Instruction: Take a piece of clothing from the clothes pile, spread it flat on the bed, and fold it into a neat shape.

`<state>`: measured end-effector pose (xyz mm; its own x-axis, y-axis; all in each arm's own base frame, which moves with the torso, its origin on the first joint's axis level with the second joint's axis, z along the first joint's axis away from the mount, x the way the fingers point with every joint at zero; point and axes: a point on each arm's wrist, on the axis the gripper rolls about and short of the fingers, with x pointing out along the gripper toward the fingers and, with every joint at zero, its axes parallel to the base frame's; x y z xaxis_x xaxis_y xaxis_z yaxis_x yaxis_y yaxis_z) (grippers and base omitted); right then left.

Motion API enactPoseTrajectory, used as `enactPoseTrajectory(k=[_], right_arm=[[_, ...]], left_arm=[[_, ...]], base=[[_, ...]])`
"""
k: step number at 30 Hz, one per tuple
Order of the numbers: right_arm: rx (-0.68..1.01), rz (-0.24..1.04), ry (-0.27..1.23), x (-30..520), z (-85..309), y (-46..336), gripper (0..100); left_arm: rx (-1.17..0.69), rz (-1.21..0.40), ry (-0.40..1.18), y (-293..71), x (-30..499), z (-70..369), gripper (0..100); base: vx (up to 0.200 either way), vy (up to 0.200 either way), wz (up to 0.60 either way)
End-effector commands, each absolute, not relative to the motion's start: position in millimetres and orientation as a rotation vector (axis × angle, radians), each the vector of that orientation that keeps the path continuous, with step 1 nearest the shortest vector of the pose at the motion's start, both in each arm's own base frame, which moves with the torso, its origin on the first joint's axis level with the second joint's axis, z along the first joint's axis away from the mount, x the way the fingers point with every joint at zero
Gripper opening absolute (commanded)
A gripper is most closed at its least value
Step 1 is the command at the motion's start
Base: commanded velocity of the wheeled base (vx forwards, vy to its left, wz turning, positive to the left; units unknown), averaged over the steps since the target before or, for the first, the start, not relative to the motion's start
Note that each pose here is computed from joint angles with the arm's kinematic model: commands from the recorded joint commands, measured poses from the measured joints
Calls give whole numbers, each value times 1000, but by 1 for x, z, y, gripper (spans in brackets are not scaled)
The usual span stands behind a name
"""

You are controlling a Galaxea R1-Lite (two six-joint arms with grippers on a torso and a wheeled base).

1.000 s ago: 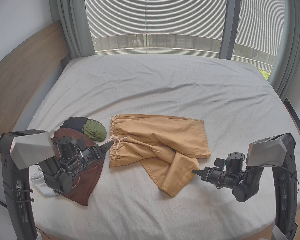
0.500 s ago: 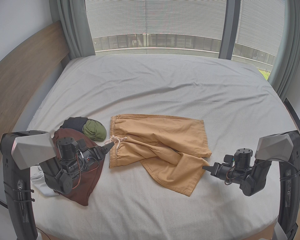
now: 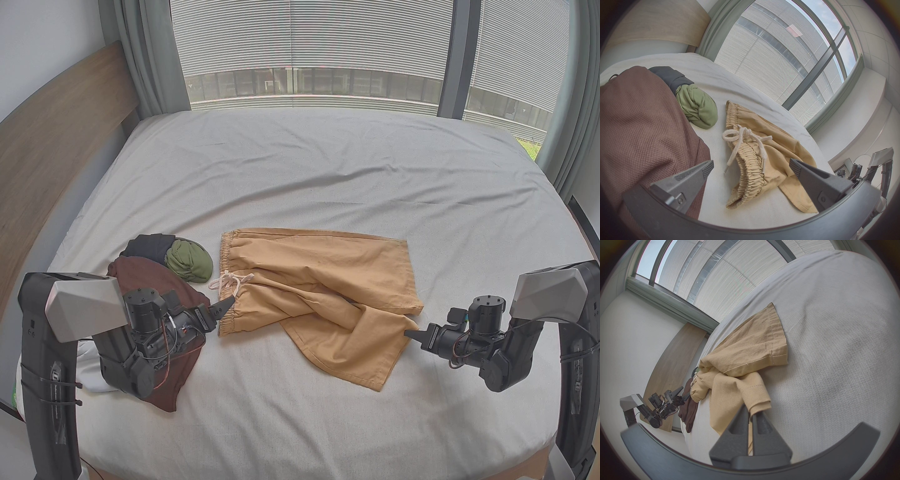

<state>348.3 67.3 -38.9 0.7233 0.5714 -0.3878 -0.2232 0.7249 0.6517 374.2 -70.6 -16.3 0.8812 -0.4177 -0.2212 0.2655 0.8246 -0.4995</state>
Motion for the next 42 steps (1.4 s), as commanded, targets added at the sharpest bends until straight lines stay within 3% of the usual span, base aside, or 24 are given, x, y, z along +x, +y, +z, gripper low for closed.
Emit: enactPoseTrajectory(k=[1, 26, 39, 40, 42], right_arm=[[613, 471, 613, 349, -38, 67, 0], [609, 483, 594, 349, -37, 69, 0], [609, 486, 595, 349, -37, 70, 0], [610, 485, 595, 349, -37, 70, 0], [608, 486, 593, 349, -37, 70, 0]], left_arm=[[-475, -362, 377, -71, 371, -38, 100], [-224, -425, 394, -73, 362, -69, 100], [-196, -433, 376, -76, 370, -77, 100], [-193, -434, 374, -77, 371, -78, 0], [-193, -434, 369, -77, 373, -80, 0]], base=[[0, 0, 0], [0, 0, 0], [0, 0, 0], [0, 0, 0], [0, 0, 0]])
